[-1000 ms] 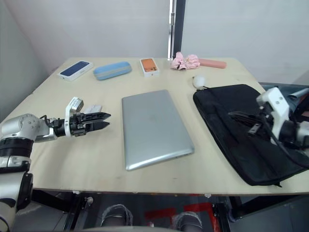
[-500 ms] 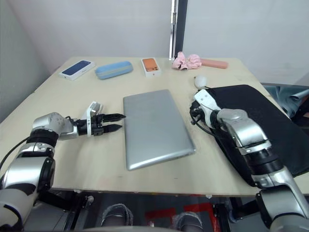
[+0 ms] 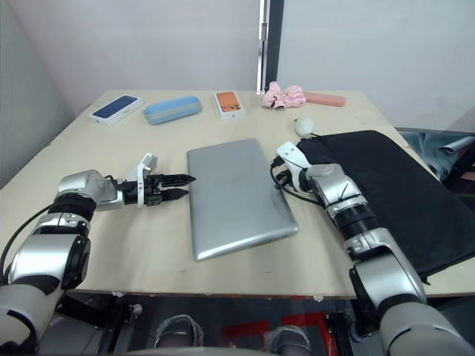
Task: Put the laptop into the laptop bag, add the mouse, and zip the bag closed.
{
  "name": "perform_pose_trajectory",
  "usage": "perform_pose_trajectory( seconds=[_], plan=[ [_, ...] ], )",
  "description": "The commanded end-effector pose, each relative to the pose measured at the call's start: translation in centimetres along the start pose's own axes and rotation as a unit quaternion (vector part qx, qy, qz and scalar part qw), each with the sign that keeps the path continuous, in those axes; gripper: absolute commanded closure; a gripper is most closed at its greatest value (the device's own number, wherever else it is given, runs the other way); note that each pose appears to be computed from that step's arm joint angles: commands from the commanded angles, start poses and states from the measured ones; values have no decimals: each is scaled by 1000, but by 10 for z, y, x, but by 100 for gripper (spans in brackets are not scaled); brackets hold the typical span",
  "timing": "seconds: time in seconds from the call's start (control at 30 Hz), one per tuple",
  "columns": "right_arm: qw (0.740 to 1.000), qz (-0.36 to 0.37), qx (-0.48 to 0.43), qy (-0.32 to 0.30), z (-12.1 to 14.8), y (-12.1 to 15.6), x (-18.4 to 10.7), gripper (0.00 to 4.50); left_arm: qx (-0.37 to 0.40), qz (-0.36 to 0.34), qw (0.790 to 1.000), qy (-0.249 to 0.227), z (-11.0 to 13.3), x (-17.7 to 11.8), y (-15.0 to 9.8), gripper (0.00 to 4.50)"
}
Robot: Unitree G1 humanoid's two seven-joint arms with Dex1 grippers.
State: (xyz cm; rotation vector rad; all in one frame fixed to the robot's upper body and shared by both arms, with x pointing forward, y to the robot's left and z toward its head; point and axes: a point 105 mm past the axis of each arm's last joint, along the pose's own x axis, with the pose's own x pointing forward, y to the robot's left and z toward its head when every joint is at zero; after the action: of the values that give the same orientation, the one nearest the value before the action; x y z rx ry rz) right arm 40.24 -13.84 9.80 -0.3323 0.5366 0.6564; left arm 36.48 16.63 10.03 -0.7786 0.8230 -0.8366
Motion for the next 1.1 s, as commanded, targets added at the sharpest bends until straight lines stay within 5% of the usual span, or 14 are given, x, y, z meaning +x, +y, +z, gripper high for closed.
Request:
perform_pose_trajectory(
  seconds=[0.03,0.2,0.4,0.57,0.97,1.1],
  plan=[
    [997,78,-1,-27,13,30,4,442,-12,30,998,54,-20,3,12,0],
    [995,91,-1,-33,15,36,3,442,-8,26,995,91,-33,3,13,0],
    [989,136,-1,-50,25,55,-4,442,2,-28,998,63,-24,15,-4,0],
    [993,110,0,-38,20,43,-3,442,0,-88,996,32,-11,15,-25,0],
    [995,93,-8,-39,23,28,-9,450,6,-98,995,12,5,4,-40,403],
    [995,88,-16,-46,26,25,-14,450,19,-106,994,20,10,-5,-53,419]
  ],
)
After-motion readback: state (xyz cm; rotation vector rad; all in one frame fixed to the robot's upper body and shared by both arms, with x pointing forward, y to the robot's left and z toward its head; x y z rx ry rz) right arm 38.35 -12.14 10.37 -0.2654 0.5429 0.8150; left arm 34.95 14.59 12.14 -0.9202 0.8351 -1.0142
